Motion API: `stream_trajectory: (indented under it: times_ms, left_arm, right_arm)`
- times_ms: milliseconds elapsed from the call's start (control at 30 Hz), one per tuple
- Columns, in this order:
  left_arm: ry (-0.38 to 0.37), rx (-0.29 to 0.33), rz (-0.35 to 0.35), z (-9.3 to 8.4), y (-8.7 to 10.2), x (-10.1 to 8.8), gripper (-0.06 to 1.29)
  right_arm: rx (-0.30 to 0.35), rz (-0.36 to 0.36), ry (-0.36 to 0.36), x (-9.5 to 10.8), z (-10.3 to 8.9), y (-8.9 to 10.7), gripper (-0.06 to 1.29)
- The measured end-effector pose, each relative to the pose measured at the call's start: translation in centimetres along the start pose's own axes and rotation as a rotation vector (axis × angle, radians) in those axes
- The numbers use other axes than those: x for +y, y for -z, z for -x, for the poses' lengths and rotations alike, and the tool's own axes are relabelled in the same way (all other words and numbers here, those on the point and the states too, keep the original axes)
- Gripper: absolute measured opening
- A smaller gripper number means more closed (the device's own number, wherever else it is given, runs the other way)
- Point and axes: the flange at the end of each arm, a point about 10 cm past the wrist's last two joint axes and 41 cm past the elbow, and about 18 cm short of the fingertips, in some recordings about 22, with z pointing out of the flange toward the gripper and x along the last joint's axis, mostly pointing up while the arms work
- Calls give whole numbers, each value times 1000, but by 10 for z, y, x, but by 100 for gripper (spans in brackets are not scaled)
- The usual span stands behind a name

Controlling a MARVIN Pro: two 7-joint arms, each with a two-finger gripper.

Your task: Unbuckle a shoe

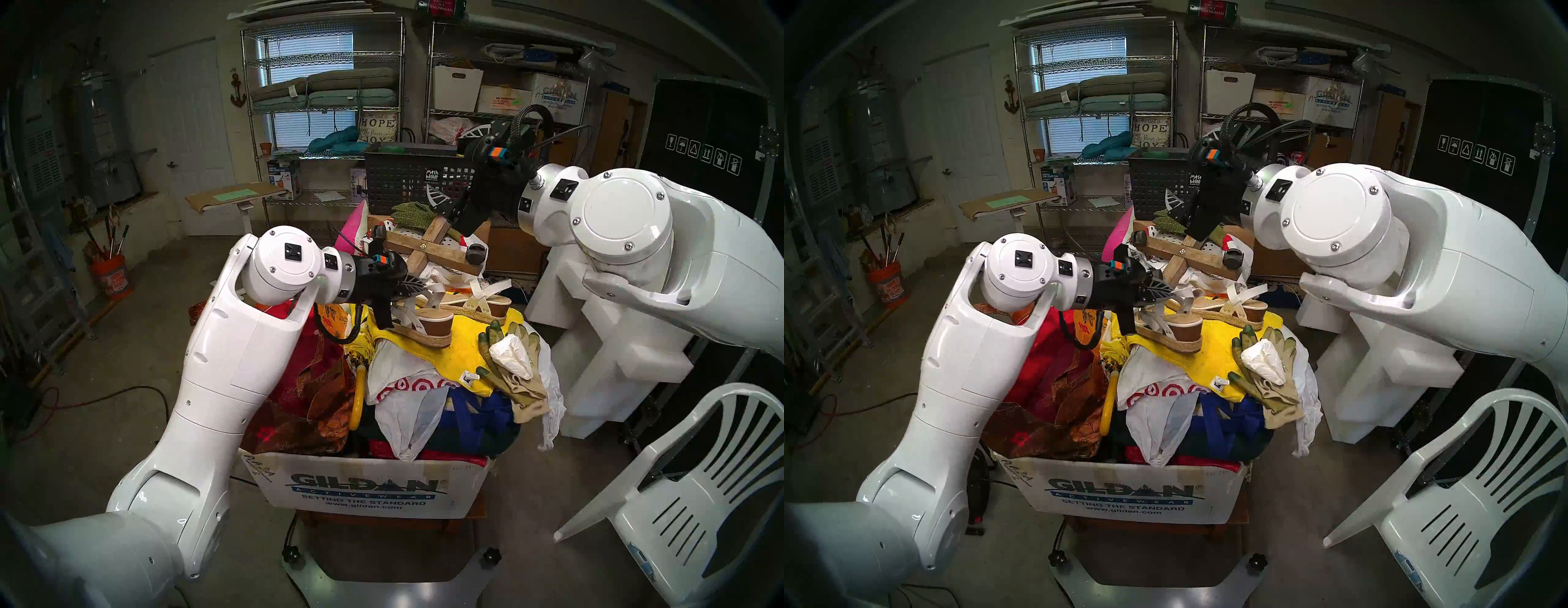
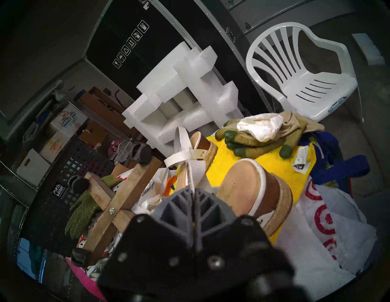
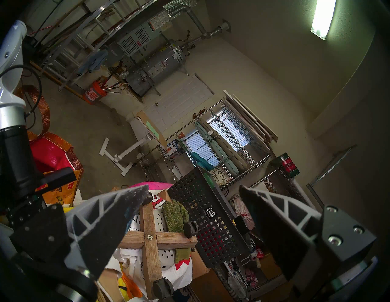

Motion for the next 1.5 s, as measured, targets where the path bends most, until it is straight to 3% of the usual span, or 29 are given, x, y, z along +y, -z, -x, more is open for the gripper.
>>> stream_trajectory:
  times_ms: [200, 500, 667, 967, 1500]
  left_arm:
    - [-19, -20, 31, 20, 12, 9, -2]
    - [-33, -39, 36, 36, 14, 18, -2]
    - [-15, -56, 23, 47, 15, 13, -2]
    - [-10, -49, 4, 47, 24, -1, -2]
    - [5, -48, 11, 49, 45, -7, -2]
  right_arm:
    - [0, 0, 0, 0, 0, 0, 119]
    - [0, 0, 0, 0, 0, 0, 119]
    - [0, 0, 0, 0, 0, 0, 119]
    - [0, 0, 0, 0, 0, 0, 119]
    - [0, 0, 0, 0, 0, 0, 119]
